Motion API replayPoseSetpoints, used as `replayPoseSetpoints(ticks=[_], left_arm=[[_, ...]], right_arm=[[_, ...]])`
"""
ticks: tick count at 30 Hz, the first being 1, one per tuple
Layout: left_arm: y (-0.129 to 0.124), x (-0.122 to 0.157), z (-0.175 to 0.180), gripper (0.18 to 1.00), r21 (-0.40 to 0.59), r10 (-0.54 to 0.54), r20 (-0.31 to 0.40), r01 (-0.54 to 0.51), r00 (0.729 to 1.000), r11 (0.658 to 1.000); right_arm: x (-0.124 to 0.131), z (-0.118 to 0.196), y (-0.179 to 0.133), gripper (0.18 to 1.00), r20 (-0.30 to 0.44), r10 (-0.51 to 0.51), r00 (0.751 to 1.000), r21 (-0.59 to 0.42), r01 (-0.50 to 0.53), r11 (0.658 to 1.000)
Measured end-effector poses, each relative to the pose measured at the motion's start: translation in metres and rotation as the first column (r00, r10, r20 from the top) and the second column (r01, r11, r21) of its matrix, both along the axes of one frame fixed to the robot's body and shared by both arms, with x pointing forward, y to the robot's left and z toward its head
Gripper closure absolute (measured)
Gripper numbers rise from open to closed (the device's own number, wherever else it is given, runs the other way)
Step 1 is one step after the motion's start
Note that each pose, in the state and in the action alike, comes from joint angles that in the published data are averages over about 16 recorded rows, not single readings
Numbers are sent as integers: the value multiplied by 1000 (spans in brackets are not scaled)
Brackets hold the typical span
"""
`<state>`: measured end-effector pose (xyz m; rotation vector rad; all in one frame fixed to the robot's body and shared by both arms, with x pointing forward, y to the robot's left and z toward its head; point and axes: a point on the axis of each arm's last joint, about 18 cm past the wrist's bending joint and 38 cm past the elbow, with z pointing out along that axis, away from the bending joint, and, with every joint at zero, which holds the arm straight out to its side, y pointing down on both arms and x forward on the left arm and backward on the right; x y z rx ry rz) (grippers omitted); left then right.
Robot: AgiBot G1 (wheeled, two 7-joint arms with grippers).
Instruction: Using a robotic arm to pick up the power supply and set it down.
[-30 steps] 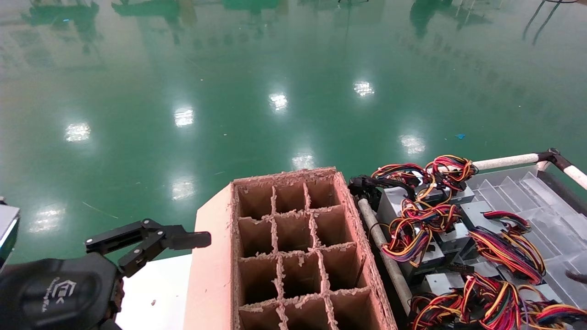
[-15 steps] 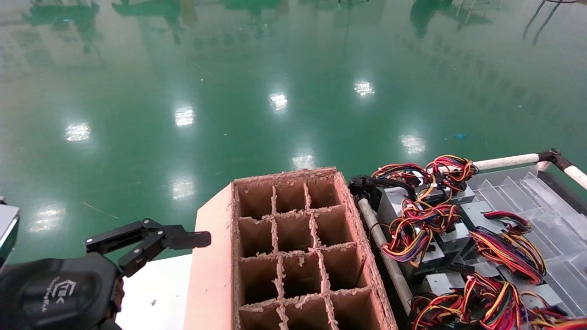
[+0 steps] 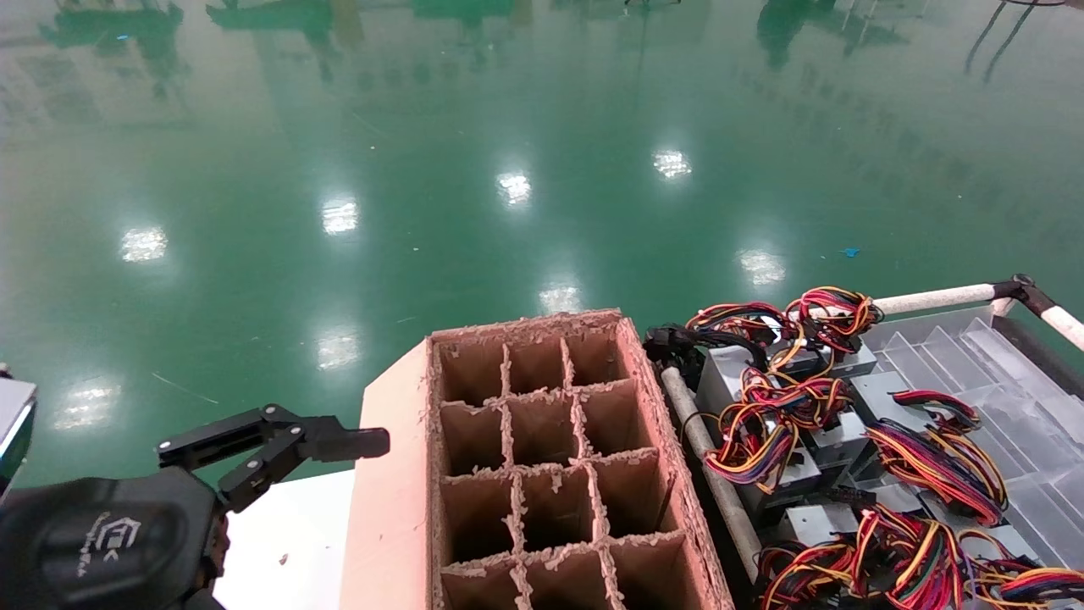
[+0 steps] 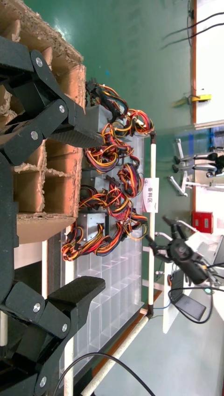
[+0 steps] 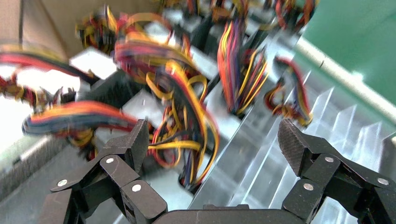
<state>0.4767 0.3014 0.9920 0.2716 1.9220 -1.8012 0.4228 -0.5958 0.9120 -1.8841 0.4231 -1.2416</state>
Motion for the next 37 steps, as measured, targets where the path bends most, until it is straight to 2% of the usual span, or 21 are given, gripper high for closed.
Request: replayPoseSetpoints(ticks=[7, 16, 22, 30, 37], left_arm=[[0, 0, 0, 184, 0, 0, 0, 0, 1000, 1000], [0, 0, 0, 184, 0, 0, 0, 0, 1000, 1000], [0, 0, 0, 184, 0, 0, 0, 0, 1000, 1000], [0, 0, 0, 184, 0, 0, 0, 0, 1000, 1000], [0, 0, 0, 184, 0, 0, 0, 0, 1000, 1000]], right_arm=[[1, 16, 12, 178, 45, 56, 997, 49, -59, 997], [23, 31, 51, 178, 58, 189, 980, 103, -195, 975], [41, 38, 87, 178, 47, 299, 953, 134, -303, 944], [57, 48, 135, 178, 36, 435, 900, 167, -434, 885], [62, 51, 155, 178, 32, 487, 873, 179, -485, 856]])
